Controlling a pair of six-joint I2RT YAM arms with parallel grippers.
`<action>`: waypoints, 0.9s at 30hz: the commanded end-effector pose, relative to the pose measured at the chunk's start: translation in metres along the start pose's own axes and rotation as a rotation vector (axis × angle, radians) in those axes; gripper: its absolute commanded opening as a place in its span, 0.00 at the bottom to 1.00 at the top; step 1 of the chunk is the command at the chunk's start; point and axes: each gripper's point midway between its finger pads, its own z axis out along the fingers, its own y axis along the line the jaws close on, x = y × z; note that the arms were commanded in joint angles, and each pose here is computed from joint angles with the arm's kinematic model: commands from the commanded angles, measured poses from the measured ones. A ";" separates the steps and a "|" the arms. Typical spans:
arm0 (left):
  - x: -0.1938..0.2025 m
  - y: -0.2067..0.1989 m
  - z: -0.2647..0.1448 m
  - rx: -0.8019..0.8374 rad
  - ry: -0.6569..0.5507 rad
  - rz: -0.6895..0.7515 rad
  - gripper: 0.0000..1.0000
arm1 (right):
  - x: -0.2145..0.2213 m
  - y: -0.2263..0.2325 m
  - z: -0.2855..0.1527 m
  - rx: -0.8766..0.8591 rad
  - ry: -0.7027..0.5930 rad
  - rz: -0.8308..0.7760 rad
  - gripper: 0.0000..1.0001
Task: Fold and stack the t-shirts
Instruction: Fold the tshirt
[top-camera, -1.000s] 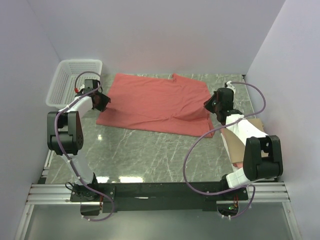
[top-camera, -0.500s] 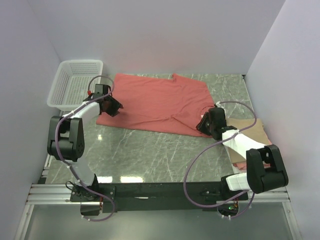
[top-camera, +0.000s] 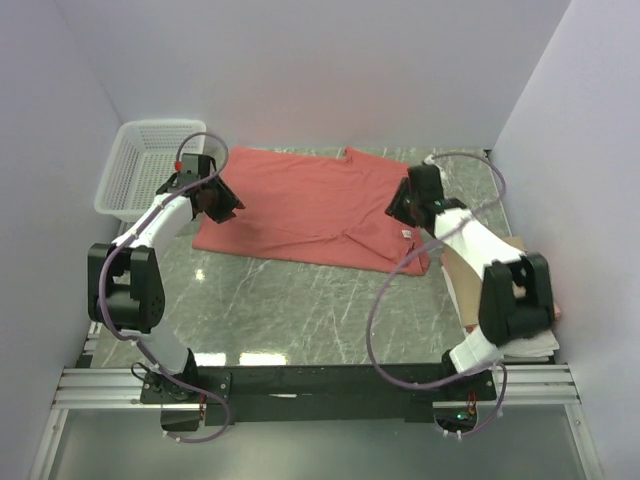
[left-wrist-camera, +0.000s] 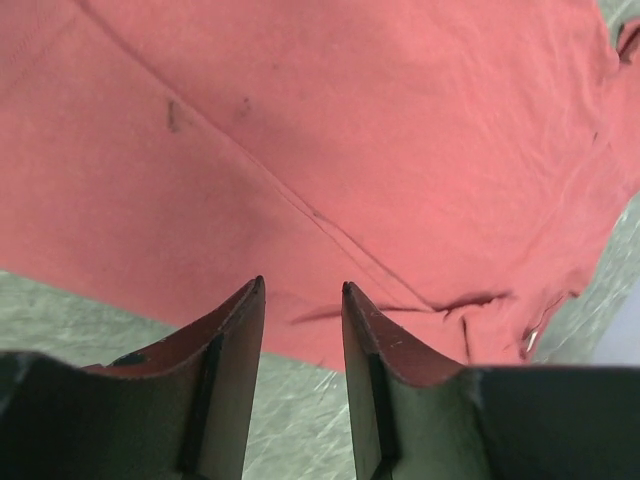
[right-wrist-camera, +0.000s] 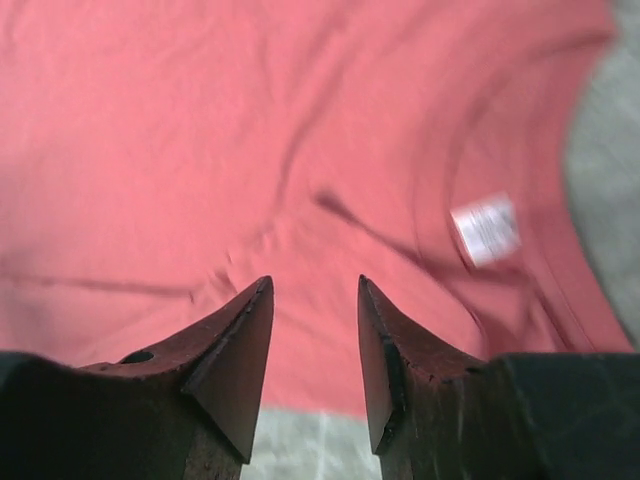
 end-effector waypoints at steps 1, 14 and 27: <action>-0.011 -0.015 -0.025 0.026 -0.011 0.117 0.42 | 0.011 0.004 0.031 0.087 0.099 -0.059 0.46; 0.015 0.011 -0.037 0.017 0.030 0.215 0.41 | 0.033 0.020 0.084 0.168 0.182 -0.081 0.47; 0.025 0.013 -0.032 0.043 0.062 0.216 0.39 | 0.040 0.020 0.102 0.218 0.171 -0.091 0.47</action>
